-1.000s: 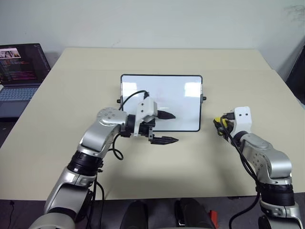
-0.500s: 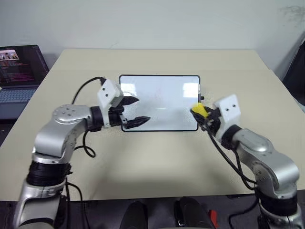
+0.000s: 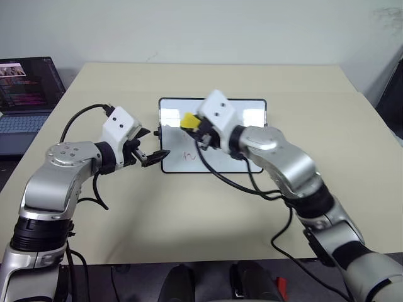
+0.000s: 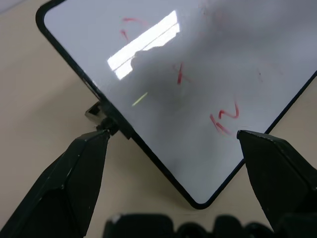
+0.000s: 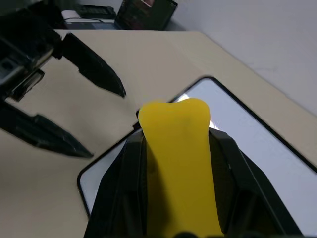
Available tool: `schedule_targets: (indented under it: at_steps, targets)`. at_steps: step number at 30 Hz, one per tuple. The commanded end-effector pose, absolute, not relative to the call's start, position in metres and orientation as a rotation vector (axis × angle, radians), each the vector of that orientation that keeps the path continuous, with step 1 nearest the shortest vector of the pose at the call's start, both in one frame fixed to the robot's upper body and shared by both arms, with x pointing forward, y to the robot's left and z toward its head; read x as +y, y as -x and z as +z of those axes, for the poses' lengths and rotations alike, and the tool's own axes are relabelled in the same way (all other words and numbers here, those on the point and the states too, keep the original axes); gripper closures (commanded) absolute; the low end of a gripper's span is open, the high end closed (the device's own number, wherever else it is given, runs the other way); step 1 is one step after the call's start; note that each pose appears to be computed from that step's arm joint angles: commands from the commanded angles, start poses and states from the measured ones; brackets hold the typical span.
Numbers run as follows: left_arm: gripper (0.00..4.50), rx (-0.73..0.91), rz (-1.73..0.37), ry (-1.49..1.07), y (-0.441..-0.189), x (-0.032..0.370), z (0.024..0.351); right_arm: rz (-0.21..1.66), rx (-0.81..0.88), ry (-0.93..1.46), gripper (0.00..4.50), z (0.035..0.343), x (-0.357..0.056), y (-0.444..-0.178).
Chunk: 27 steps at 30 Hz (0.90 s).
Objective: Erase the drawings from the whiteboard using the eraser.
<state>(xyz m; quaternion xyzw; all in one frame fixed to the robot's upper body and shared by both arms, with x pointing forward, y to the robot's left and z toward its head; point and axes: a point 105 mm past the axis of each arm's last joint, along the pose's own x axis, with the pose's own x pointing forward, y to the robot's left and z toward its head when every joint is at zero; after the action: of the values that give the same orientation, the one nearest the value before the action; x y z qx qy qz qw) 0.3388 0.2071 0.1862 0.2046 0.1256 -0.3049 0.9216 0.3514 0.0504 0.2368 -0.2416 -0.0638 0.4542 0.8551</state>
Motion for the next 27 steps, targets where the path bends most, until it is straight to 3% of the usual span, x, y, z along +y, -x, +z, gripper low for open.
schedule_targets:
  at_steps: [1, 12, 27]
  targets:
    - [0.0, 0.249, -0.566, -0.419, -0.343, 0.217, 0.195, 0.954, -0.19, 0.569, 3.21, 0.248, 0.061, -0.363]
    - [0.0, 0.232, -0.593, -0.34, -0.351, 0.205, 0.194, 0.883, -0.122, 0.673, 3.21, 0.239, 0.064, -0.404]
    - [0.0, 0.21, -0.6, -0.283, -0.356, 0.199, 0.192, 0.897, -0.063, 0.716, 3.21, 0.226, 0.074, -0.417]
